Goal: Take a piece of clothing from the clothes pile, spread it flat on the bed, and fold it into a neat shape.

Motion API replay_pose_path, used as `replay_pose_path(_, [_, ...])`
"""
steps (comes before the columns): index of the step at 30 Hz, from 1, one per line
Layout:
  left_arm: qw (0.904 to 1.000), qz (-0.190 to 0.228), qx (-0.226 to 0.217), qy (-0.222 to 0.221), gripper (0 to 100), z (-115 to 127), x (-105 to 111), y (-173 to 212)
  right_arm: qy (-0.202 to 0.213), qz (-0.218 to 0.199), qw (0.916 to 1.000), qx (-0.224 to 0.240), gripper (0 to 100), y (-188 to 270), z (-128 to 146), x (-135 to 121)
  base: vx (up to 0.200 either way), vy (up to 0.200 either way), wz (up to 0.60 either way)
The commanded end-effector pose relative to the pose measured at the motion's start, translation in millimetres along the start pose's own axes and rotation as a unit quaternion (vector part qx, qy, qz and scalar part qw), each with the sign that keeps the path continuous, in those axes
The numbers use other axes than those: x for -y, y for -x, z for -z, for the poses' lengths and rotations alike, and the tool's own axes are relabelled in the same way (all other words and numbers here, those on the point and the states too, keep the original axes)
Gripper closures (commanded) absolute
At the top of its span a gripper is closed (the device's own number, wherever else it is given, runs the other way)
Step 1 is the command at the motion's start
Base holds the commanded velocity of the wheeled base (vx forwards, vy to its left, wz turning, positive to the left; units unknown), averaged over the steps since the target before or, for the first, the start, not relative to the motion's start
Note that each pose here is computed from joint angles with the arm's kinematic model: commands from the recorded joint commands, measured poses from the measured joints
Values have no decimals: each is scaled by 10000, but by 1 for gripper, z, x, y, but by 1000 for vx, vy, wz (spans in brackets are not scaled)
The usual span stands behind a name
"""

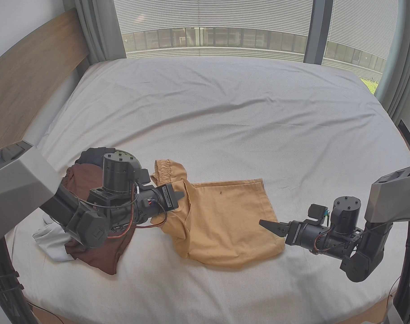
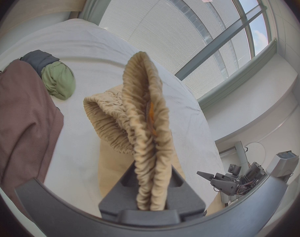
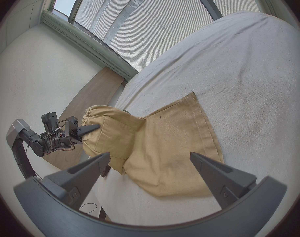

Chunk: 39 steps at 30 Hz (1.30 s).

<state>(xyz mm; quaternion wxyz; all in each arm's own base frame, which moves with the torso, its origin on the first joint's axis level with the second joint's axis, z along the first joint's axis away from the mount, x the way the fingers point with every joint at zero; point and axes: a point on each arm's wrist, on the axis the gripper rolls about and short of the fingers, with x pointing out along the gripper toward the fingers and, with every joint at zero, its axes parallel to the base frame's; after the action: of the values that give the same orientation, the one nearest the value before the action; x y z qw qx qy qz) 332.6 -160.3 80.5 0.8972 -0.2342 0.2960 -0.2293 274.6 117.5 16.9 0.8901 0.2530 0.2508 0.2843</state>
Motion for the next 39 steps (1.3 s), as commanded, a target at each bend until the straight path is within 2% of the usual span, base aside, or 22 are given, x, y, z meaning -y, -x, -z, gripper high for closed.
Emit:
replay_pose_path(1, [10000,63,-29,-32,100,0,6,-5,20,-48,9999,107,0,3,-7,-1,0,0,0])
replay_pose_path(13, [9998,185,-56,-34,100,4,27,-27,-5,12,9997,242,0,5,-14,5,0,0,0])
replay_pose_path(19, [9992,387,-52,-17,100,9,46,-43,-24,90,9993,366,0,6,-20,12,0,0,0])
replay_pose_path(29, [9981,507,-360,-39,100,19,71,-61,-106,188,9977,635,0,7,-34,22,0,0,0])
replay_pose_path(39, [9979,375,-517,-95,100,32,79,-90,-134,236,9969,737,0,8,-39,26,0,0,0])
